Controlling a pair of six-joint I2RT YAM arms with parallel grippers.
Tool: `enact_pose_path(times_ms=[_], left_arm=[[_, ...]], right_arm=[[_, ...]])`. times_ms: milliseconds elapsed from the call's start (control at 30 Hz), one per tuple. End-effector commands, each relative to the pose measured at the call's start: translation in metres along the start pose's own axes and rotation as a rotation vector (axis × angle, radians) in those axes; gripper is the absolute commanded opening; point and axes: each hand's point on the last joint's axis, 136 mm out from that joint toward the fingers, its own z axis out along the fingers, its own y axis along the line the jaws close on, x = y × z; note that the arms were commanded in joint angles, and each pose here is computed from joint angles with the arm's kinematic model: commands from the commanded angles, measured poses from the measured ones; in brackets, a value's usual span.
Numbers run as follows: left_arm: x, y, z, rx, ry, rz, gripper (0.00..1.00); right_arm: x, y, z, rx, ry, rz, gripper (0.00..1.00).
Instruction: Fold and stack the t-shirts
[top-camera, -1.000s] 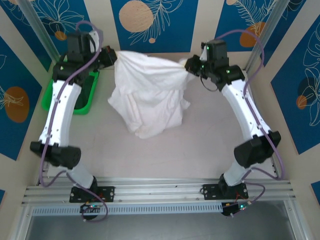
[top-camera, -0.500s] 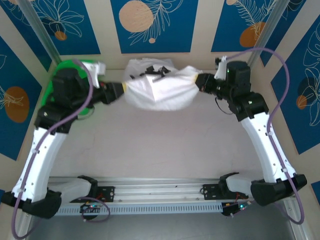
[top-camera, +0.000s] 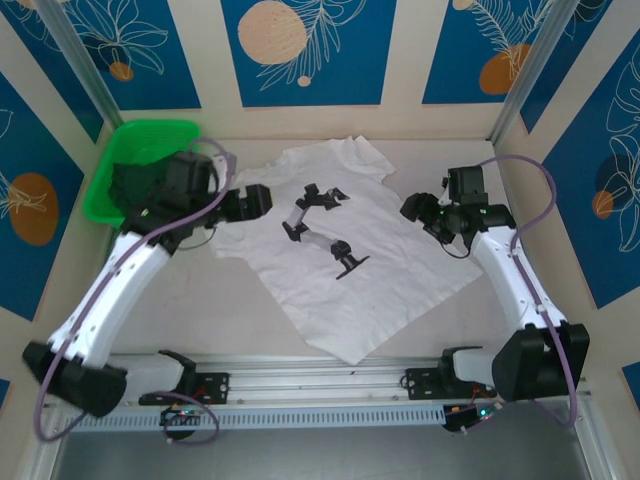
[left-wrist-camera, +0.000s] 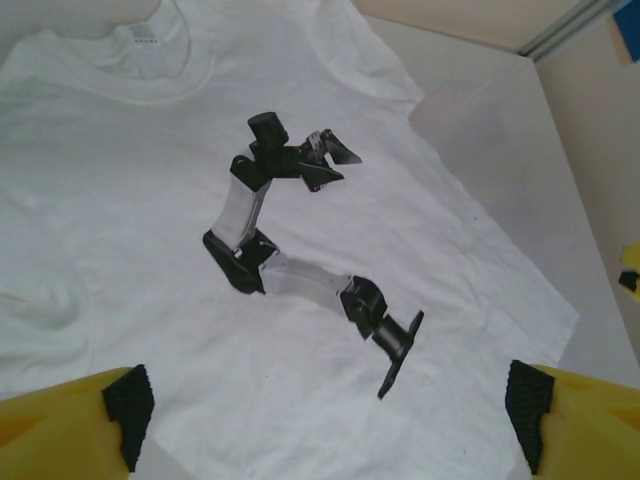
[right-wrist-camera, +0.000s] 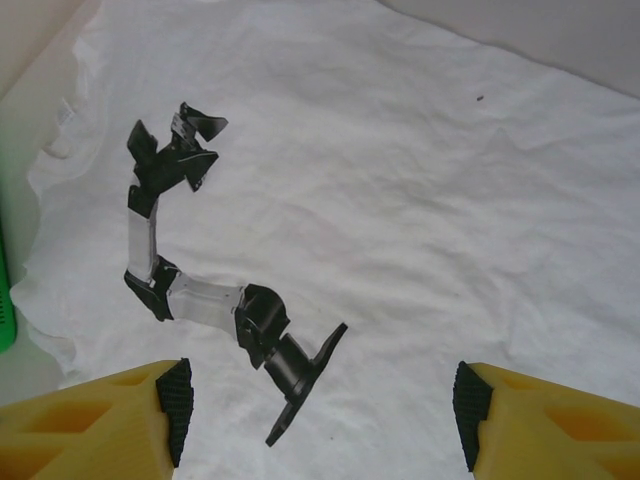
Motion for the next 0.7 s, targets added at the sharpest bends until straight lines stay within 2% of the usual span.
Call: enact_pose_path(times_ms=[0, 133, 267, 333, 400, 667], left_arm=[[0.016, 0.018, 0.077, -0.068, 0.141, -0.087, 0.82], [0.028, 0.041, 0.14, -0.21, 0.194, -0.101, 0.75], [0.042, 0.09, 0.173, -0.388, 0.228, -0.108, 0.66], [0.062, 0.107, 0.187, -0.37, 0.268, -0.2, 0.61], [0.078, 0.112, 0.194, -0.34, 0.284, -0.241, 0.6], [0.145, 0.143, 0.178, -0.387, 0.303, -0.317, 0.62]], right_arm=[[0.006, -0.001, 0.031, 0.052, 0.078, 0.007, 0.7], [0.02, -0.005, 0.079, 0.131, 0.2, 0.037, 0.65], [0.025, -0.013, 0.114, 0.245, 0.248, 0.066, 0.61], [0.022, -0.02, 0.129, 0.286, 0.244, 0.101, 0.6], [0.02, -0.022, 0.139, 0.301, 0.243, 0.134, 0.6], [0.005, -0.02, 0.186, 0.369, 0.275, 0.196, 0.6]])
